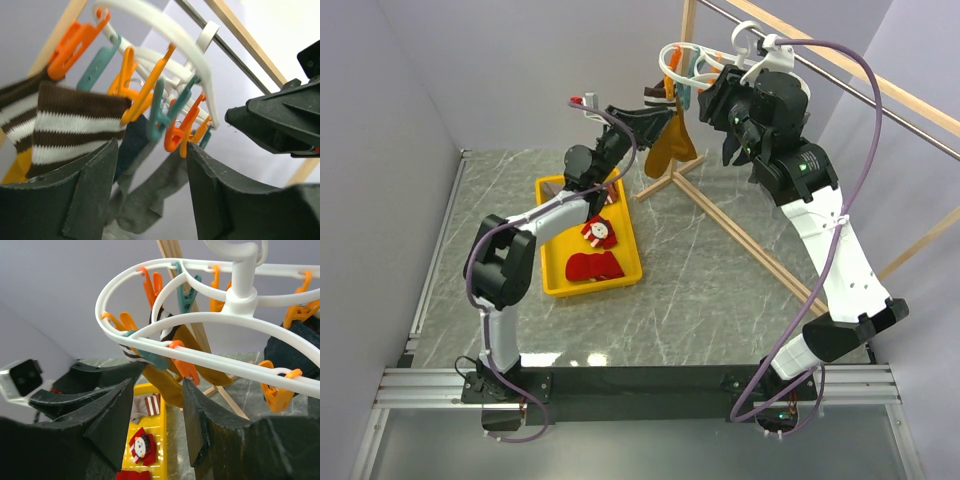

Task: Clip the socks to the hanger
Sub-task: Open the clamp at the hanger.

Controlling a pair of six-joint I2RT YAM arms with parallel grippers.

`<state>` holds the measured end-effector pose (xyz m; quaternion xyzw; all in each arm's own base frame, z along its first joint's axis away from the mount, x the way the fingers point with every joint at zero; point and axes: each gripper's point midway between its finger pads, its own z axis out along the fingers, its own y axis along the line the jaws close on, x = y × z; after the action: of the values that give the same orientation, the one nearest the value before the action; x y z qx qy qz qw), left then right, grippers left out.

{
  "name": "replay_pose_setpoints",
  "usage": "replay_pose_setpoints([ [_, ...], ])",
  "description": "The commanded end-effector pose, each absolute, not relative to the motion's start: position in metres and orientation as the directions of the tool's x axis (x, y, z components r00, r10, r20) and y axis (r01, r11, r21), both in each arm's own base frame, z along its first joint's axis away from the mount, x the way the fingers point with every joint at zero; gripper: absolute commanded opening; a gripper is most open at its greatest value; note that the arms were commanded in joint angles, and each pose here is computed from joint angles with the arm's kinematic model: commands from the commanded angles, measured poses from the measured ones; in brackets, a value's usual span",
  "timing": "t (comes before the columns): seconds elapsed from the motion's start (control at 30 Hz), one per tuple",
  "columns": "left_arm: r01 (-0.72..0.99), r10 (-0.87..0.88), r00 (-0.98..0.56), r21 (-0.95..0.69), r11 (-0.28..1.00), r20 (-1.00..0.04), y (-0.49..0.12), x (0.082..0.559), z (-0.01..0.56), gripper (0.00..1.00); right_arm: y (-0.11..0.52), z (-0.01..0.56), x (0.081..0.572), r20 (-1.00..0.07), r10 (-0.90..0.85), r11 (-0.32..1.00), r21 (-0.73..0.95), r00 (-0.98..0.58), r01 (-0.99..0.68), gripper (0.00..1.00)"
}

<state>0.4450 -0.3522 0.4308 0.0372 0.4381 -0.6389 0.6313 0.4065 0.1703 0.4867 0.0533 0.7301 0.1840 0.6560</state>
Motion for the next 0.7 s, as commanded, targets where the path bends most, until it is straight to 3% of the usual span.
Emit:
replay_pose_setpoints([
  [0.0,0.892,-0.801,-0.28,-0.453,-0.012,-0.53,-0.352,0.413,0.469,0.63,0.16,0.513,0.396,-0.938,0.342,0.919,0.347,-0.058,-0.185,0.51],
  [0.23,0.904,-0.809,-0.305,-0.42,-0.08,-0.502,-0.354,0.41,0.47,0.77,0.158,0.516,0.396,-0.937,0.345,0.917,0.349,-0.054,-0.193,0.51],
  [0.67,0.904,-0.799,-0.35,-0.398,-0.152,-0.488,-0.365,0.418,0.468,0.78,0.158,0.517,0.394,-0.934,0.352,0.913,0.355,-0.053,-0.2,0.51],
])
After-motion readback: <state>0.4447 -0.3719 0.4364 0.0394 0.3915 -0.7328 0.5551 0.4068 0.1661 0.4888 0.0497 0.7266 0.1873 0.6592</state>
